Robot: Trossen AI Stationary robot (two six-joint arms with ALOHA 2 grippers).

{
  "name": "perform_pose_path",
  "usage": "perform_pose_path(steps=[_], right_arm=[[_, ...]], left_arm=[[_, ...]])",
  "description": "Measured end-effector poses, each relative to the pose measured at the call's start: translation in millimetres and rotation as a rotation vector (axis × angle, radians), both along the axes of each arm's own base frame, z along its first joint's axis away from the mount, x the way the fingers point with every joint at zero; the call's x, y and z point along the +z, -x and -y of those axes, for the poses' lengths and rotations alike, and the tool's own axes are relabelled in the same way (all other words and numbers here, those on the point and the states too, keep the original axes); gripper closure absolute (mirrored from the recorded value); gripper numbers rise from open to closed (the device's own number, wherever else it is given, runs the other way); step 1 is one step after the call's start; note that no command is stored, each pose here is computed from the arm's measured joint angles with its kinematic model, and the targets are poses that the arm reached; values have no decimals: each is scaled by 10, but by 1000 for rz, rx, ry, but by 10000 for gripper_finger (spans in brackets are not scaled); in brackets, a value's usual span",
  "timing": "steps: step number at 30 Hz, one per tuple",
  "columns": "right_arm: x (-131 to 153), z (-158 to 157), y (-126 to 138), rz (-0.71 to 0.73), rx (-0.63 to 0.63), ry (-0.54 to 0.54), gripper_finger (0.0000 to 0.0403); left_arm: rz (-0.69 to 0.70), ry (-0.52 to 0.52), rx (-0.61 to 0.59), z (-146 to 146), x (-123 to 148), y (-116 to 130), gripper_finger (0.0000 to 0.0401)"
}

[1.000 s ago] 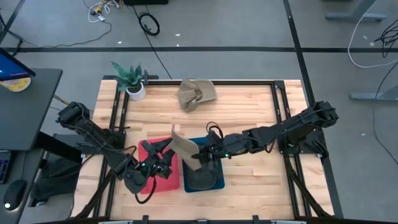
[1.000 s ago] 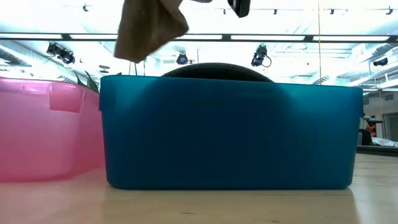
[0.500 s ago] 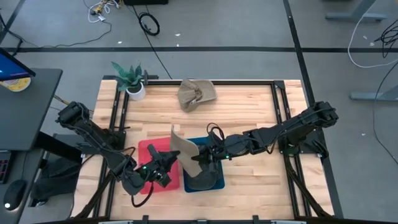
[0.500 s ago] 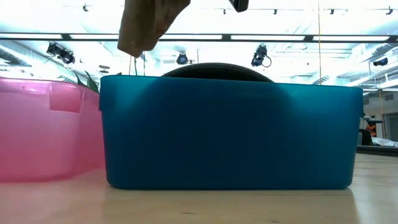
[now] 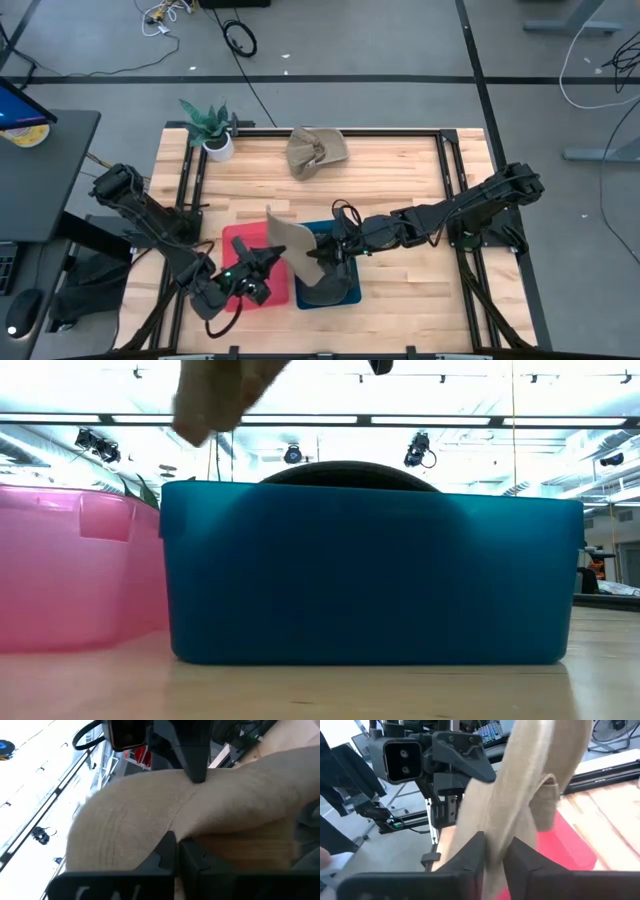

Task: Pick & Place hat
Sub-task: Put the bottom brown cap into the red bin

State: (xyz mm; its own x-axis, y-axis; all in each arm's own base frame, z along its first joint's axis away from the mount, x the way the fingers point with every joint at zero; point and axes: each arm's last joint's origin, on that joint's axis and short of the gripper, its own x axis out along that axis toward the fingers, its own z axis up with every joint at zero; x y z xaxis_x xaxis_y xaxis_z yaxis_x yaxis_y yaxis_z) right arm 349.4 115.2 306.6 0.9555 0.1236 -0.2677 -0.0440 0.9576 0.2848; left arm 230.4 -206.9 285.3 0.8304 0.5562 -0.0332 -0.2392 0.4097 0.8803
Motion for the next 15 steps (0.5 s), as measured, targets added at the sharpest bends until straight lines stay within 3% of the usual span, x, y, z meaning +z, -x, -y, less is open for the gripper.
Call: perform_pose_path(steps=[7,15], right_arm=[[3,70,-13,8,-66,73,261],[123,245,45,19,-107,121,183]], left_arm=[[23,4,49,58,0,87,398],[115,102,106,60,2,115,399]])
